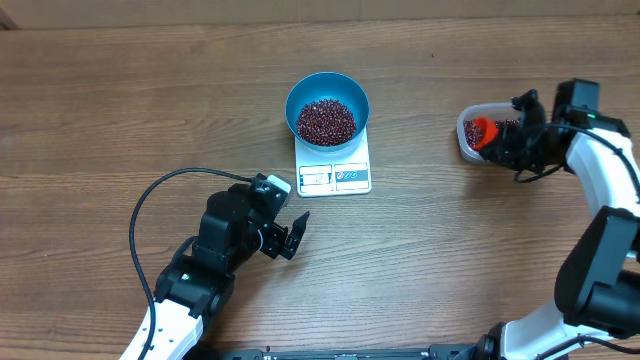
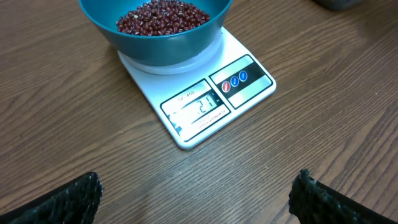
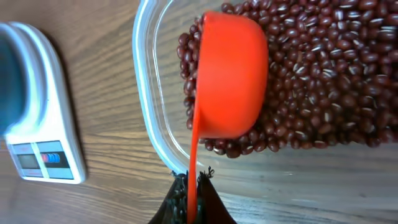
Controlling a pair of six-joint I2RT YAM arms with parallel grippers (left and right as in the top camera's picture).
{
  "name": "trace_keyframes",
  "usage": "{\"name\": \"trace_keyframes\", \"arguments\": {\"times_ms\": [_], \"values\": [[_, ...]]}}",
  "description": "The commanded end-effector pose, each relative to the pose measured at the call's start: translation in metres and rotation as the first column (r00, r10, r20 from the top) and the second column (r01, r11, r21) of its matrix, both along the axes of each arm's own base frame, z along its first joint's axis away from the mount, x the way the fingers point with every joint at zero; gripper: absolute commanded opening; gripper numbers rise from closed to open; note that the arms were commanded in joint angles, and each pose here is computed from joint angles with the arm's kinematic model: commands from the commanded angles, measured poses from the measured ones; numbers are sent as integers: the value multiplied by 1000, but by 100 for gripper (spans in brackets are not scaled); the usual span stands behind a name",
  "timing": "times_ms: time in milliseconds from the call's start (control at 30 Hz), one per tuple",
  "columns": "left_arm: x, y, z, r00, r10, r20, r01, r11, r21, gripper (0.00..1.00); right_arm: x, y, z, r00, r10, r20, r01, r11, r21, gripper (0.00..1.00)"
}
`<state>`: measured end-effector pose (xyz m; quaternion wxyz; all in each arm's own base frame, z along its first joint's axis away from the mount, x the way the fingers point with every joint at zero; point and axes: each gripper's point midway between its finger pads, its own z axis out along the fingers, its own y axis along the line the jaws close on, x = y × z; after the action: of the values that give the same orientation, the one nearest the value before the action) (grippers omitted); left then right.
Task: Scoop item into bowl and weigh 150g on scale
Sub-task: 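Dig the scoop into the beans with right gripper to refill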
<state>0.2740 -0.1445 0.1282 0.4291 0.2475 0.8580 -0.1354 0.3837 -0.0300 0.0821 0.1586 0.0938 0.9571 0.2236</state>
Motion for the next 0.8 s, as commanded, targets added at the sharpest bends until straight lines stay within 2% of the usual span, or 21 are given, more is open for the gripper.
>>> {"name": "trace_keyframes", "arguments": {"times_ms": [0,533,767], "values": [[-2,-1,-3,1000,-7,-8,7,1000,-4,100,1,3,7,1000,-5,30,2,993,114,4],[-2,-1,-3,1000,-7,-8,7,1000,-4,100,-1,-26,31,989,-116,96,81,948,307,4],[-2,-1,-3,1000,-7,-8,7,1000,-4,100,-2,-26,56,975,-118,190,22,896,444,4]]}}
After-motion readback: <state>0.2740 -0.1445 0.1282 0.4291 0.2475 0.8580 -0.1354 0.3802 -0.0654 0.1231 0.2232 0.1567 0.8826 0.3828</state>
